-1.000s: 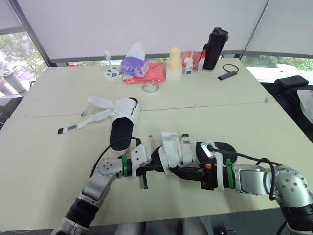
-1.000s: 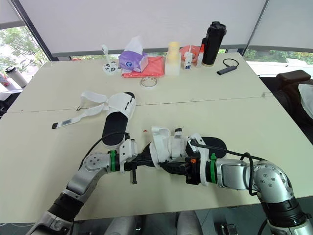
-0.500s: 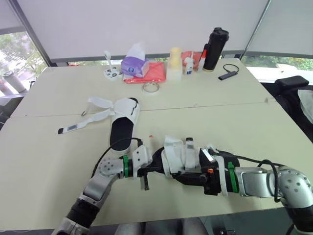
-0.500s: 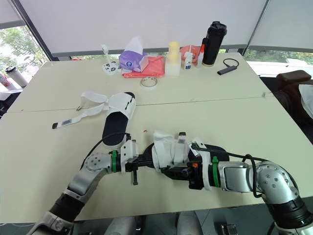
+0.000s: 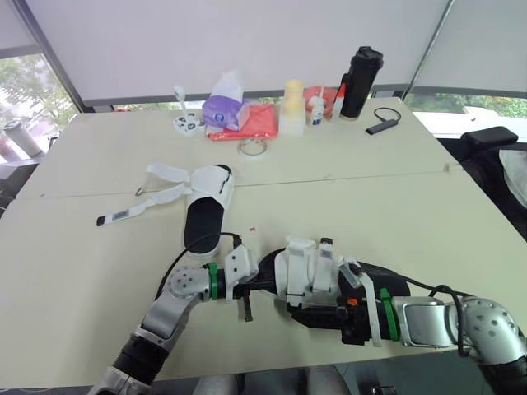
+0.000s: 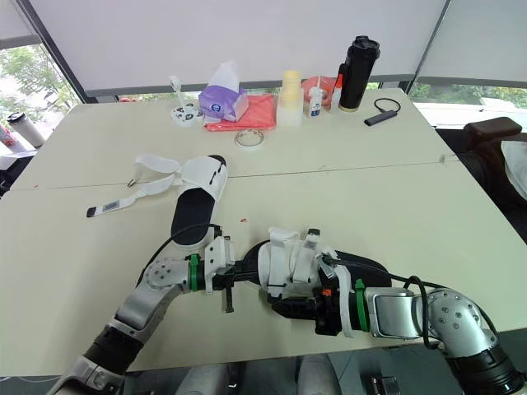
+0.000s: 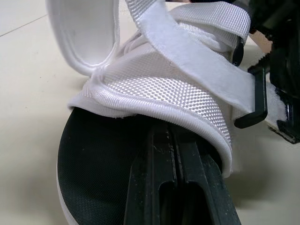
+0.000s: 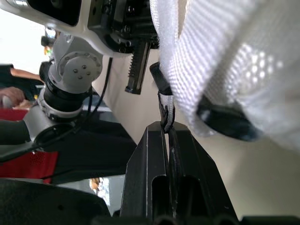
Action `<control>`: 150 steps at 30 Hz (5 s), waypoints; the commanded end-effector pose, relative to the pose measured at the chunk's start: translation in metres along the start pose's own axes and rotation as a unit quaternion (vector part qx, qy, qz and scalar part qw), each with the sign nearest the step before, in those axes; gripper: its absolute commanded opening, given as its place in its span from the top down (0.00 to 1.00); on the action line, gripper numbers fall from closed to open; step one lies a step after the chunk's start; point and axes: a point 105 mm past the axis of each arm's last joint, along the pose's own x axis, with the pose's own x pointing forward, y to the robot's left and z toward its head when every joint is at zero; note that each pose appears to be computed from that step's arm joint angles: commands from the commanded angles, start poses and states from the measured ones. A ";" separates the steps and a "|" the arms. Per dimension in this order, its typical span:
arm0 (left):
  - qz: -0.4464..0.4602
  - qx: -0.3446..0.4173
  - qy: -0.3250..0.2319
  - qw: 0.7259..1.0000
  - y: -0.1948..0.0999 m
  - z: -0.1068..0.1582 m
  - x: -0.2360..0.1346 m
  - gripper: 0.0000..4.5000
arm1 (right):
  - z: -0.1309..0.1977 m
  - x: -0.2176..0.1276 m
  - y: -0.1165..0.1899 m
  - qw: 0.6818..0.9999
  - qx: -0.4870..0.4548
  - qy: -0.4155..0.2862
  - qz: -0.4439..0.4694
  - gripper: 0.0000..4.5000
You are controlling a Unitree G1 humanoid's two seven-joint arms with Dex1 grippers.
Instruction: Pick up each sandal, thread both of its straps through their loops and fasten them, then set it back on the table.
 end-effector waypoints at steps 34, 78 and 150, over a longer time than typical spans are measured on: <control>0.005 -0.021 0.013 1.000 -0.003 -0.002 -0.007 1.00 | -0.015 -0.036 -0.003 0.984 -0.146 0.094 -0.029 0.99; 0.004 -0.013 0.005 1.000 0.003 0.001 -0.001 1.00 | 0.030 -0.015 -0.019 0.978 -0.198 0.042 -0.049 0.13; 0.015 -0.009 0.002 1.000 0.006 0.001 -0.002 1.00 | 0.112 -0.021 0.041 0.972 -0.220 -0.069 0.044 0.12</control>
